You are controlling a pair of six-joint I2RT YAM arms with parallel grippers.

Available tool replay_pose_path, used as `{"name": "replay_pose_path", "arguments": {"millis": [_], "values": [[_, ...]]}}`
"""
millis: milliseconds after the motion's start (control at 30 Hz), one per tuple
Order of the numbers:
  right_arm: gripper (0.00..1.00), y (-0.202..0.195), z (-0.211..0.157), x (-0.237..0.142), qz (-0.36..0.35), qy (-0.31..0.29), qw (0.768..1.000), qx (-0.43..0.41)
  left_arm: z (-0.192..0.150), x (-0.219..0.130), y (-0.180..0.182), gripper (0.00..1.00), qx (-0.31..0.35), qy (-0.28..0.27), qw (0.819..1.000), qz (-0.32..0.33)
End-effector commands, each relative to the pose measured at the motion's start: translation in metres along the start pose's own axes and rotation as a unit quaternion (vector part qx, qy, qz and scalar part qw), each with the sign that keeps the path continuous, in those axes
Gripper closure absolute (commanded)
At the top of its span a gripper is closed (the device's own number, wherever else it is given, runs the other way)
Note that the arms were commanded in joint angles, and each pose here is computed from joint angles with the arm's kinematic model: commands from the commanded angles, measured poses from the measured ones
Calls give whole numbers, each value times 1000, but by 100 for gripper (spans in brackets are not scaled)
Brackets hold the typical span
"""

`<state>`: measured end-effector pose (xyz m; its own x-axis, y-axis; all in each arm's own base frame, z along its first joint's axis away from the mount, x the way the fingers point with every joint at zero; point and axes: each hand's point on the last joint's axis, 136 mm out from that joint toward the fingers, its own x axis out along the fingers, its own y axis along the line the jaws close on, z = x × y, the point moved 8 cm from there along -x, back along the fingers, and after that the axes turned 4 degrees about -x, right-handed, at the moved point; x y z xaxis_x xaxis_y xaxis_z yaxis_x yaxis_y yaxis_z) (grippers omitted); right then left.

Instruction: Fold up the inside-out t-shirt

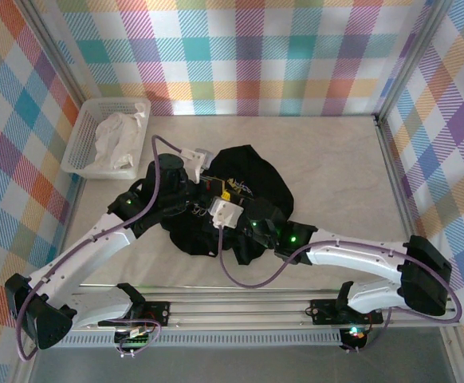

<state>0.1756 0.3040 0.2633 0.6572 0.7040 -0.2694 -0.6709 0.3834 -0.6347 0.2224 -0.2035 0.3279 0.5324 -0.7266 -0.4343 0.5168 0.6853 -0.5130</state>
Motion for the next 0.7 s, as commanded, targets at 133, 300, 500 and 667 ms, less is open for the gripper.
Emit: {"name": "replay_pose_path", "arguments": {"millis": [133,300,500,667], "values": [[56,-4,3,6,-67,-8,997,-22,8,-1,-10,100,-20,-4,1000,-15],[64,-1,0,19,-92,-6,995,-38,9,0,-12,100,-45,0,998,-33],[91,-6,2,17,-132,-37,990,-30,16,1,-9,100,-91,-3,993,-71],[100,-9,3,2,-127,-61,990,-6,19,-1,4,100,-114,-12,992,-59]]}}
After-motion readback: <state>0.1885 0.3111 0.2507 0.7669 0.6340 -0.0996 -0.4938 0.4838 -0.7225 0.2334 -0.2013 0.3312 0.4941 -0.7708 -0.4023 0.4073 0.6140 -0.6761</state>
